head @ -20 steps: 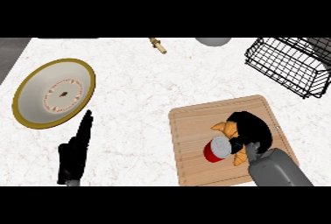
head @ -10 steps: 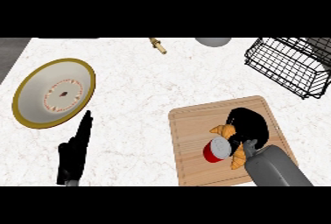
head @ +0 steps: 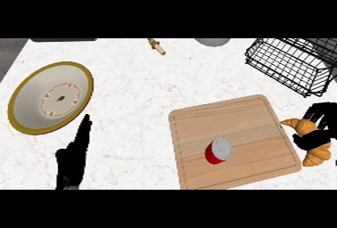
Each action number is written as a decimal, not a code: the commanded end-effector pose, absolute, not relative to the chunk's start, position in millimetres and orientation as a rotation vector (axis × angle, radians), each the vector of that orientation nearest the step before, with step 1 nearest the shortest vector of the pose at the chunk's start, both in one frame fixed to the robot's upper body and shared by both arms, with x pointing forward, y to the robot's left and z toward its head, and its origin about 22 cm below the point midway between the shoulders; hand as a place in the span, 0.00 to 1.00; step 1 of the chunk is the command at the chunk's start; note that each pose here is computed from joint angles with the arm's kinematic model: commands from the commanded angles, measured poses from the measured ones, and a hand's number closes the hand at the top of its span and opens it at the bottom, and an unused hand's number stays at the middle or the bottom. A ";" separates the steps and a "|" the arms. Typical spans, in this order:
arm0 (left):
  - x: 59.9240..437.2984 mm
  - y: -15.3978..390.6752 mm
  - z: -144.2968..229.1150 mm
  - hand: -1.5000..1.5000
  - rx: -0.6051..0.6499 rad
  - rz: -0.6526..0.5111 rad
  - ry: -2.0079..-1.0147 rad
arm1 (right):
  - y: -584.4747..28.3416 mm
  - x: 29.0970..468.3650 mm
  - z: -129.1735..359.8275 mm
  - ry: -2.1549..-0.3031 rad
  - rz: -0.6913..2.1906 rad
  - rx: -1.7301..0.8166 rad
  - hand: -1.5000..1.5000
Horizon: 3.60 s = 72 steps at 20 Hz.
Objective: Pick the croissant from the cutting board and place it in the tiered basket
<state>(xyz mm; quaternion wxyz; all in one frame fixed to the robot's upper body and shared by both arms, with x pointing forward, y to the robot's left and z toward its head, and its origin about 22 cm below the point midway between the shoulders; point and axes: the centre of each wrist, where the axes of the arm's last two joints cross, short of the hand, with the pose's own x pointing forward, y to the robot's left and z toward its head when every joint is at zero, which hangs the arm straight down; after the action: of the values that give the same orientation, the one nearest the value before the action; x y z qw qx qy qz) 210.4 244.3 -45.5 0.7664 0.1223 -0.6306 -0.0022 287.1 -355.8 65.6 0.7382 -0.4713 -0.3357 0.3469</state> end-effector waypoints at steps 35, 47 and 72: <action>217.4 217.7 -55.6 0.50 0.233 -0.064 -1.320 | -446.6 319.2 332.3 -1.221 0.194 -1.293 1.00; 209.5 234.5 -61.6 0.50 0.227 -0.052 -1.313 | -433.8 385.9 274.6 -1.161 0.357 -1.243 1.00; 210.1 247.9 -54.5 0.50 0.225 -0.047 -1.308 | -458.3 402.4 226.9 -1.508 -0.313 -0.815 0.00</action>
<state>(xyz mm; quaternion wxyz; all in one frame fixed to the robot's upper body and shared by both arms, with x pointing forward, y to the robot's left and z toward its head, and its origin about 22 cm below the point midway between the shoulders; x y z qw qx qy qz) 225.4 237.9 -39.7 0.7626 0.1025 -0.6382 -0.0236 411.2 -443.5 218.6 0.6815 -0.3614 -0.6301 -0.0885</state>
